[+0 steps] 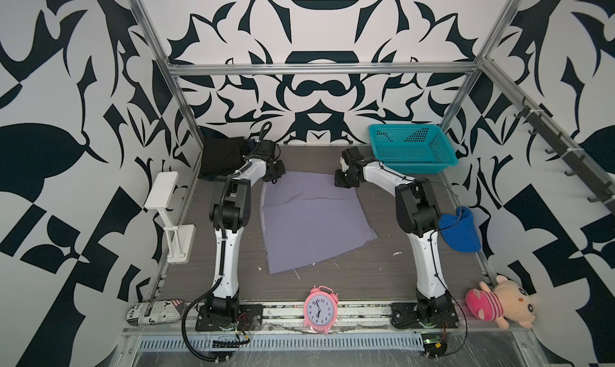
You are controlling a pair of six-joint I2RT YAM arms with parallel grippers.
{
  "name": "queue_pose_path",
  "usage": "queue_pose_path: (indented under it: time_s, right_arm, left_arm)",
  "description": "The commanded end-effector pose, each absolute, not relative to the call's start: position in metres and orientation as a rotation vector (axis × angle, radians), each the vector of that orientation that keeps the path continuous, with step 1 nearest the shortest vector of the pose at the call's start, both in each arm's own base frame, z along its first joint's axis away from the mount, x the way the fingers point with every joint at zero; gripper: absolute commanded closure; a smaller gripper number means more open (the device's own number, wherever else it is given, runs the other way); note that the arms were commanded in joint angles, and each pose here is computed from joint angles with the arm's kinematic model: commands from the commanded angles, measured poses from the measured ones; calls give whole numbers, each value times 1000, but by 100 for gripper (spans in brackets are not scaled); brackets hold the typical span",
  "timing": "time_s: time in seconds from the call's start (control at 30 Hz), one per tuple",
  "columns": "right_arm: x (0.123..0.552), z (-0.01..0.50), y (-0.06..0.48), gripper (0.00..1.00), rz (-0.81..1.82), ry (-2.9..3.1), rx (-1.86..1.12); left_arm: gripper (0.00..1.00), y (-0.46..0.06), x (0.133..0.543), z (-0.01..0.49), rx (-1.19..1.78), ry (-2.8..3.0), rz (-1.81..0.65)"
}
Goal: Fold and stack skirts
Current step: Move the skirt to the center of the table.
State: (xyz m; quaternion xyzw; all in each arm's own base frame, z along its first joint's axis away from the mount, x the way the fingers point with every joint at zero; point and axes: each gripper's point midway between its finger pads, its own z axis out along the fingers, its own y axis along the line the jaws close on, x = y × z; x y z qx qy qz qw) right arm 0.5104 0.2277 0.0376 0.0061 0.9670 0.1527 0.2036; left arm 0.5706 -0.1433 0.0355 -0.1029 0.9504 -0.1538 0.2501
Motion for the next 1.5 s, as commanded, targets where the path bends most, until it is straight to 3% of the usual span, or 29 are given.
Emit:
queue_pose_path:
  time_s: [0.0, 0.23, 0.4, 0.5, 0.57, 0.63, 0.73, 0.8, 0.9, 0.97, 1.0, 1.23, 1.33, 1.47]
  right_arm:
    - [527, 56, 216, 100, 350, 2646, 118]
    - [564, 33, 172, 100, 245, 2592, 320]
    - [584, 34, 152, 100, 226, 2554, 444]
    - [586, 58, 162, 100, 293, 2526, 444]
    - [582, 89, 175, 100, 384, 2499, 413]
    - [573, 123, 187, 94, 496, 2473, 372]
    - [551, 184, 193, 79, 595, 2381, 301]
    - [526, 213, 191, 67, 650, 2321, 268]
    - [477, 218, 170, 51, 637, 2282, 278]
    - [442, 202, 144, 41, 582, 2296, 308]
    - [426, 193, 132, 40, 581, 2311, 328]
    - [335, 130, 37, 35, 599, 2462, 623]
    - [322, 107, 31, 34, 707, 2527, 717]
    - [316, 83, 24, 32, 806, 2523, 844]
  left_arm:
    - [93, -146, 568, 5, -298, 2680, -432]
    - [94, -173, 622, 0, -232, 2615, -585]
    - [91, -182, 664, 41, -185, 2435, -665]
    - [88, -174, 675, 78, -177, 2338, -672]
    - [75, -161, 674, 110, -182, 2289, -629]
    - [74, -151, 664, 149, -163, 2238, -582]
    - [60, -138, 632, 215, -153, 2149, -535]
    - [59, -132, 594, 246, -168, 2095, -521]
    - [44, -129, 522, 258, -220, 2059, -536]
    - [29, -130, 469, 229, -265, 2108, -537]
    - [25, -128, 446, 216, -297, 2135, -541]
    - [19, -144, 282, 103, -530, 2437, -668]
    - [16, -160, 244, 83, -596, 2514, -696]
    - [16, -184, 221, 64, -613, 2582, -732]
